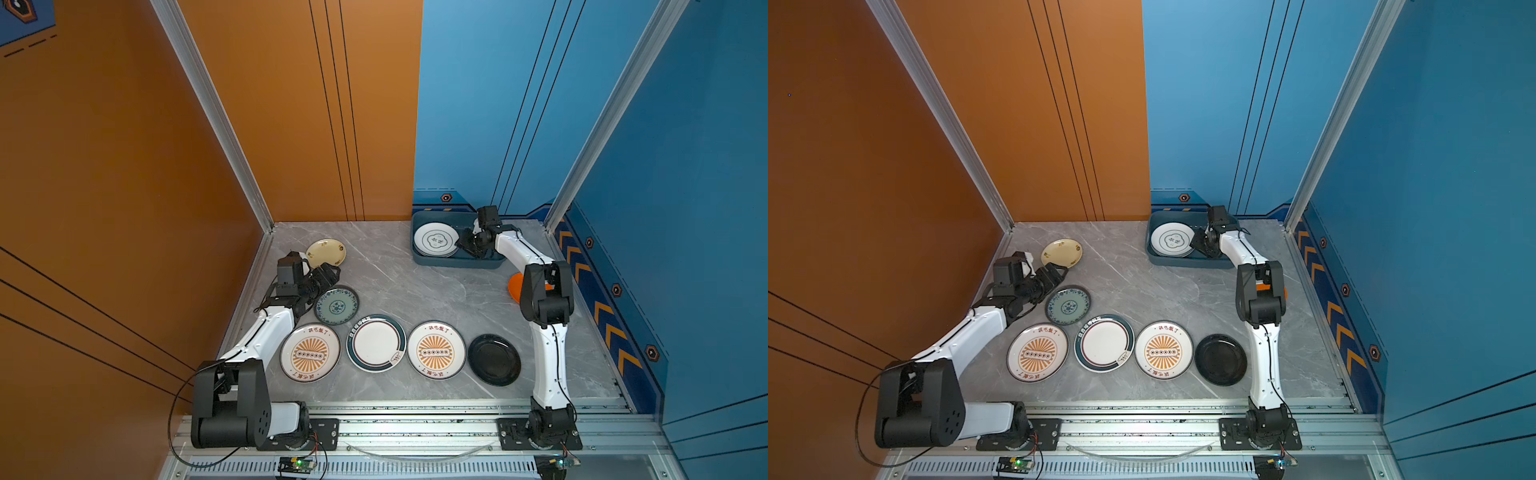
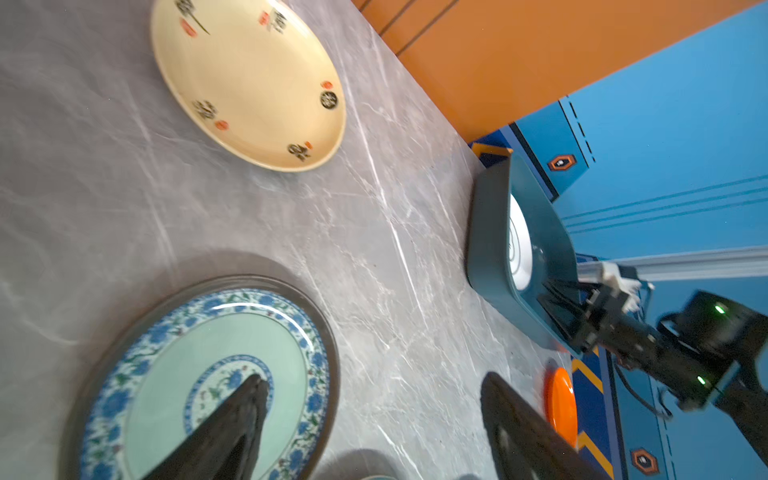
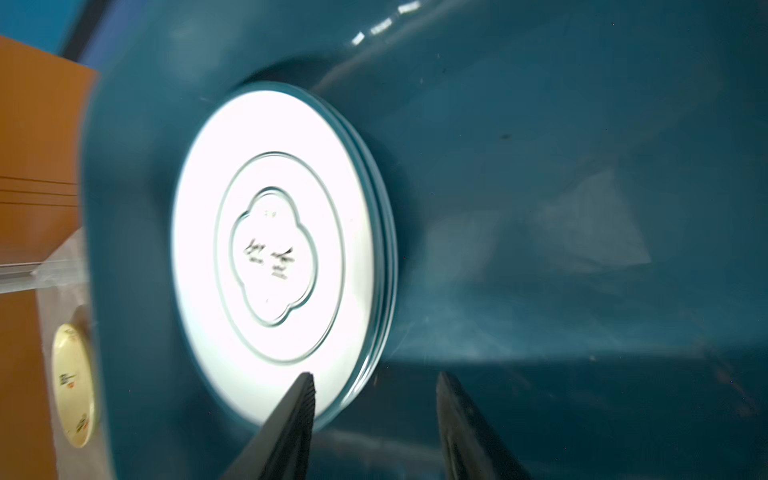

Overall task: Place the plates into the plastic bin on the countertop
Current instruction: 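Open and draw back the right gripper while the left gripper reaches the cream plate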

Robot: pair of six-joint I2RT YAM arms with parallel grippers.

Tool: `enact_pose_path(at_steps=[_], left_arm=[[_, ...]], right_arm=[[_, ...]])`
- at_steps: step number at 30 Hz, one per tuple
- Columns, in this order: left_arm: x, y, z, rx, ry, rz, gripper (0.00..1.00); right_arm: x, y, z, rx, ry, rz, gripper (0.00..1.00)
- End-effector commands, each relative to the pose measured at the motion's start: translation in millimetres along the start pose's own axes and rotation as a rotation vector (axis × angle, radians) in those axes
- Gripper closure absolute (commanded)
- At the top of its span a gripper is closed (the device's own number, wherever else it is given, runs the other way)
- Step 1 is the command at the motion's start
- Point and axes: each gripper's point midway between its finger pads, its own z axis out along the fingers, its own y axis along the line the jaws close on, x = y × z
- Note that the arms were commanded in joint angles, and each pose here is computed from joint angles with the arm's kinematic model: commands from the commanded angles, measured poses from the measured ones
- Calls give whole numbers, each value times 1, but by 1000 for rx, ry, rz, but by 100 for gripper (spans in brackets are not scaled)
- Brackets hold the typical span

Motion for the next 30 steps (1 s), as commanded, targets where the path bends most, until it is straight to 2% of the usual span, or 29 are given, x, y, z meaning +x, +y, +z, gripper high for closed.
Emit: enact_pose_path(at_steps=[1, 7, 11, 20, 30], left_arm=[[-15, 28, 3, -80, -33, -26, 18], [-30, 73, 22, -105, -55, -168, 20], [-33, 80, 41, -136, -47, -165, 21], [-48, 94, 90, -173, -29, -206, 21], [-59, 115, 119, -230, -39, -234, 26]], right_arm=[[-27, 31, -56, -76, -170, -55, 49], [-4, 18, -103, -108, -232, -51, 49], [13, 0, -120, -125, -238, -18, 48], [39, -37, -141, -118, -259, 24, 48], [53, -57, -146, -122, -251, 53, 48]])
